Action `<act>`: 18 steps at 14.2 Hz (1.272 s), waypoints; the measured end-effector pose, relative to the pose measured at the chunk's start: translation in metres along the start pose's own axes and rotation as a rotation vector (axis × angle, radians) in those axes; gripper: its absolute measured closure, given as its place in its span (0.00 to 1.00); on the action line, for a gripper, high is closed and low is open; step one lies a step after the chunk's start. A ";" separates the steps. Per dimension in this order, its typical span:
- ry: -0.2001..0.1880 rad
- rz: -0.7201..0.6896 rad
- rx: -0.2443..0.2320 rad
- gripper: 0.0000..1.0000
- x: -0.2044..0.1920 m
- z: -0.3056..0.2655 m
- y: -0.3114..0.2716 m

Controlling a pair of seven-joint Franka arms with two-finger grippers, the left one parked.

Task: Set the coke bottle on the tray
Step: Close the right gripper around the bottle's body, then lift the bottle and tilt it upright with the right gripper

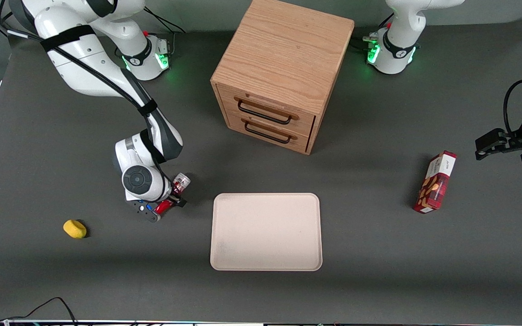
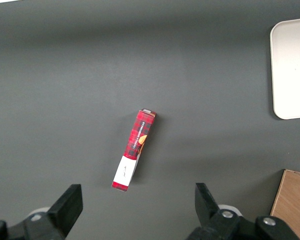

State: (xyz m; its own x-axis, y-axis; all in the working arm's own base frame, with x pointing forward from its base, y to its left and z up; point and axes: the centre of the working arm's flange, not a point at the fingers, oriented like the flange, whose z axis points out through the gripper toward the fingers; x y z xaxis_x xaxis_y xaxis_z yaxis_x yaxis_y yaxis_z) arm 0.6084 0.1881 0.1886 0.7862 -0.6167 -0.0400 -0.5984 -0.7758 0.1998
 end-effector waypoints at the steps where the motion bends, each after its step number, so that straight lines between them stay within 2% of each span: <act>1: 0.003 -0.001 0.004 0.00 0.000 0.001 0.000; 4: 0.010 -0.002 0.016 0.05 0.000 0.001 -0.001; 8: 0.011 -0.002 0.016 0.46 0.000 0.000 -0.001; 14: 0.024 0.006 0.026 0.46 0.008 -0.020 0.004; 16: 0.034 -0.007 0.019 0.46 0.016 -0.065 0.015; 18: 0.026 -0.035 -0.005 0.46 0.021 -0.127 0.035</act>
State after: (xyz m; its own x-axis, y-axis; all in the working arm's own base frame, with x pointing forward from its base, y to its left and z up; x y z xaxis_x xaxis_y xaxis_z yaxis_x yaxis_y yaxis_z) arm 0.6234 0.1651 0.3192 0.8105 -0.5854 -0.0217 -0.5696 -0.7962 0.2039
